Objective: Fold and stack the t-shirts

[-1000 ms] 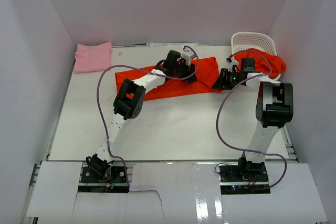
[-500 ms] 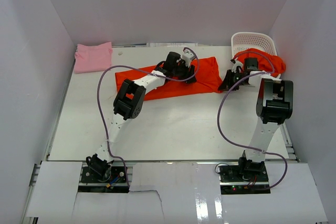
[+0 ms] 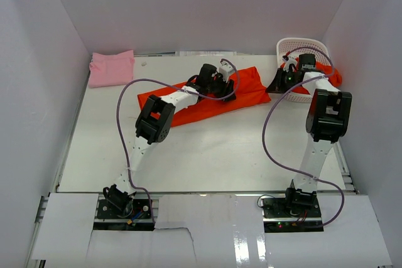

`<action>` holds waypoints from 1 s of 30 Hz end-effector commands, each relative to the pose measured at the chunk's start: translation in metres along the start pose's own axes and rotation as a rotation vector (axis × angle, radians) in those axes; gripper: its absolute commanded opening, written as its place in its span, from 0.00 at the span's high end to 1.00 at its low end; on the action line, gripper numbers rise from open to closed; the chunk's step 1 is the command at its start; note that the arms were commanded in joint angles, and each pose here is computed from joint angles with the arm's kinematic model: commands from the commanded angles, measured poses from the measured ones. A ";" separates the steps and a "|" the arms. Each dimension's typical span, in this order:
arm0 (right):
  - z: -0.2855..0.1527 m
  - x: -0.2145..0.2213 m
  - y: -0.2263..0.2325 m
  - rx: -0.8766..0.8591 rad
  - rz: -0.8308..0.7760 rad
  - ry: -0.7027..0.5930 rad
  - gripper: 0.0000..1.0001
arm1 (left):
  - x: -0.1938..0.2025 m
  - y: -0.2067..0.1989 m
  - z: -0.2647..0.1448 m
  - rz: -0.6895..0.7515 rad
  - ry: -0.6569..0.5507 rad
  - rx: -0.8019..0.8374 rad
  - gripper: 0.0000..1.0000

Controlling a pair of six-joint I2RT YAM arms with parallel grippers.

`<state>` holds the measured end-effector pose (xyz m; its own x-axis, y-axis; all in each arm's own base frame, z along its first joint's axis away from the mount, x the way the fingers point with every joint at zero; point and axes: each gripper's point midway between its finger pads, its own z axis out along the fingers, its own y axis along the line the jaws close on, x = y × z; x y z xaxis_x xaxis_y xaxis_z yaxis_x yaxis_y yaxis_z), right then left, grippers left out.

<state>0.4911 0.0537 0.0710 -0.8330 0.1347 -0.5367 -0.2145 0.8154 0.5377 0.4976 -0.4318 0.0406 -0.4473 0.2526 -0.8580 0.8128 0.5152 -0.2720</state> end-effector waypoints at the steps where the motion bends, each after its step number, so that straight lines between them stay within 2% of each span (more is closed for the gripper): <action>1: -0.004 -0.006 -0.019 0.054 0.031 0.016 0.90 | -0.021 -0.009 -0.019 0.018 -0.002 -0.010 0.44; 6: -0.010 0.022 -0.038 0.159 0.119 0.137 0.90 | -0.025 -0.010 -0.021 0.021 -0.007 -0.011 0.44; 14: -0.023 0.034 -0.052 0.212 0.165 0.194 0.89 | -0.031 -0.012 -0.024 0.029 -0.016 -0.012 0.44; 16: -0.026 0.031 -0.051 0.221 0.159 0.195 0.86 | -0.031 -0.012 -0.024 0.027 -0.016 -0.011 0.44; 17: -0.029 0.028 -0.051 0.228 0.155 0.187 0.82 | -0.030 -0.013 -0.024 0.026 -0.013 -0.009 0.44; 18: -0.031 0.026 -0.052 0.242 0.149 0.179 0.72 | -0.032 -0.013 -0.025 0.026 -0.015 -0.008 0.44; 19: -0.034 0.018 -0.050 0.246 0.132 0.156 0.69 | -0.033 -0.014 -0.025 0.025 -0.017 -0.008 0.44; 23: -0.040 -0.006 -0.038 0.228 0.081 0.075 0.61 | -0.039 -0.015 -0.028 0.025 -0.026 -0.007 0.43; 30: -0.046 -0.048 0.002 0.173 -0.051 -0.037 0.59 | -0.061 -0.023 -0.039 0.030 -0.059 -0.007 0.43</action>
<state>0.4805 0.0228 0.0754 -0.8927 0.1353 -0.4298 -0.0790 0.8921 0.4449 0.4907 -0.4272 0.0467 -0.4709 0.2687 -0.8403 0.8023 0.5264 -0.2813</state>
